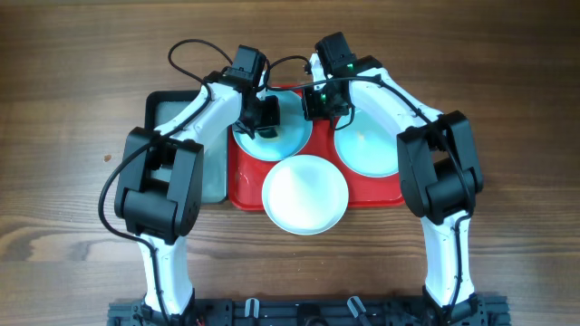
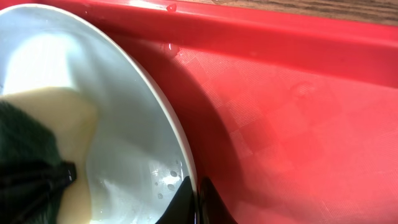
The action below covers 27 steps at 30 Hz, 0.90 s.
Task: Clean dirty plates on tray and stack at the side
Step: 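Wipe the plate with the sponge while the right gripper holds its rim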
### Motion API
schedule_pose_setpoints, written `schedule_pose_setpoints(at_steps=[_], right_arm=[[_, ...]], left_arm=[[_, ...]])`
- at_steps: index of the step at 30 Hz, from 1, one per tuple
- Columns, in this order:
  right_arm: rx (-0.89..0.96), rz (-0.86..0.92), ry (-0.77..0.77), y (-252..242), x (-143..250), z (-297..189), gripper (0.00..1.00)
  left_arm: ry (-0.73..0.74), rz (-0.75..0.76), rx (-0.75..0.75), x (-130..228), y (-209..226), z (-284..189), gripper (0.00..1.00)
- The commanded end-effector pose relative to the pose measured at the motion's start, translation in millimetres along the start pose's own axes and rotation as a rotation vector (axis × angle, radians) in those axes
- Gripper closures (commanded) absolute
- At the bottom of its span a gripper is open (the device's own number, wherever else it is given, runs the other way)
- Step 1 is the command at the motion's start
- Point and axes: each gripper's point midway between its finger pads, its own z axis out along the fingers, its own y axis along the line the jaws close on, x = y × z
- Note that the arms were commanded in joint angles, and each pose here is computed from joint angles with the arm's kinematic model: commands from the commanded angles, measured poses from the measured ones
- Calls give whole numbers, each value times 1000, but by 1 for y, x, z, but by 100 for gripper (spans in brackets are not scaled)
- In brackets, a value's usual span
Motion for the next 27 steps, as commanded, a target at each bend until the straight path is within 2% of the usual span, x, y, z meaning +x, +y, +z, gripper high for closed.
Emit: schedule_pose_setpoints(at_steps=[1, 5, 11, 16, 27], right_arm=[[5, -4, 40, -3, 11, 16, 96], [5, -4, 40, -3, 10, 16, 96], [6, -3, 43, -3, 11, 16, 96], [6, -3, 44, -3, 11, 16, 96], [8, 0, 53, -4, 14, 16, 96]], left_arm=[[11, 13, 70, 3, -16, -17, 96], [-64, 32, 93, -9, -26, -44, 96], [-59, 19, -12, -5, -6, -43, 96], [-54, 31, -13, -2, -11, -41, 96], [20, 90, -21, 18, -29, 4, 96]])
